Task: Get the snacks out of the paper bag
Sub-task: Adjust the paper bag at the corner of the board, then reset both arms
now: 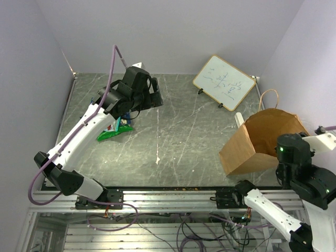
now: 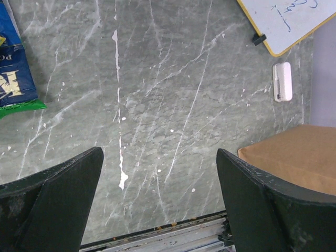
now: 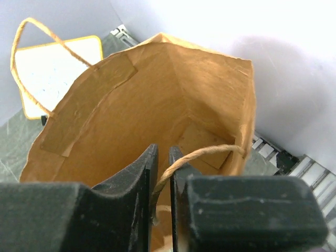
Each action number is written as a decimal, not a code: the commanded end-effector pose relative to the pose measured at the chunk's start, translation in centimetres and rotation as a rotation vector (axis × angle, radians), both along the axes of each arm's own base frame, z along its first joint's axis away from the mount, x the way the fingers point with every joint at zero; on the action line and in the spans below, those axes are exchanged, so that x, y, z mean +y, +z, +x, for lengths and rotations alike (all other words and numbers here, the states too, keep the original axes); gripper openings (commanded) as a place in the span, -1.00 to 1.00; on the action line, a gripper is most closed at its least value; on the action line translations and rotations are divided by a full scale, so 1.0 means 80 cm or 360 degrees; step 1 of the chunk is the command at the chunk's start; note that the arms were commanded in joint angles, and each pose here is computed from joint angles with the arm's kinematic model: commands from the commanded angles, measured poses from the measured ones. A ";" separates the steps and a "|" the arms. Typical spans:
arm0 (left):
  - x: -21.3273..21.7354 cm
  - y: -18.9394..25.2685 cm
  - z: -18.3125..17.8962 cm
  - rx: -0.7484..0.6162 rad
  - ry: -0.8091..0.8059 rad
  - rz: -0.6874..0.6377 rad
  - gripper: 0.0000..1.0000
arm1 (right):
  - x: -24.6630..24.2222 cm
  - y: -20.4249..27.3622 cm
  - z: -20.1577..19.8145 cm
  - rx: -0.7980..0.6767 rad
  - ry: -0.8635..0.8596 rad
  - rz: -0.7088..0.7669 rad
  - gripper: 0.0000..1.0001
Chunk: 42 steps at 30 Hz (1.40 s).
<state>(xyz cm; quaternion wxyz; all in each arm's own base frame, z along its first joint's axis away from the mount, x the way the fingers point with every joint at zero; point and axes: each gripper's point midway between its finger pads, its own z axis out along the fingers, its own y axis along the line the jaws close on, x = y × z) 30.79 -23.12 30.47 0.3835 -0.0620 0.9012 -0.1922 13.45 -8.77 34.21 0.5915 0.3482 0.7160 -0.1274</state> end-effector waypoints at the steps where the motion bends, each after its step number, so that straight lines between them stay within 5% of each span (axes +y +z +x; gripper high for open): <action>1: -0.006 0.026 -0.004 -0.0036 -0.0005 -0.0067 0.99 | -0.020 0.020 -0.022 -0.0169 -0.0055 0.0045 -0.57; 15: 0.041 0.152 0.009 -0.0541 0.0305 -0.0401 0.93 | 0.008 0.138 -0.021 -0.0436 0.0417 -0.0037 0.99; 20: 0.067 0.226 -0.001 -0.0844 0.0302 -0.0452 0.99 | 0.019 0.198 -0.023 -0.0663 0.0524 0.0032 1.00; 29: 0.127 0.354 -0.043 -0.1306 0.0254 -0.0234 1.00 | 0.100 0.313 0.022 -0.0882 0.0968 -0.0026 1.00; 35: 0.191 0.368 -0.071 -0.1383 0.0476 -0.0075 0.99 | 0.150 0.351 0.060 -0.1023 0.1129 0.0033 1.00; 42: 0.221 0.362 -0.094 -0.1364 0.0552 -0.0047 0.99 | 0.204 0.320 0.119 -0.0857 0.1229 0.0145 1.00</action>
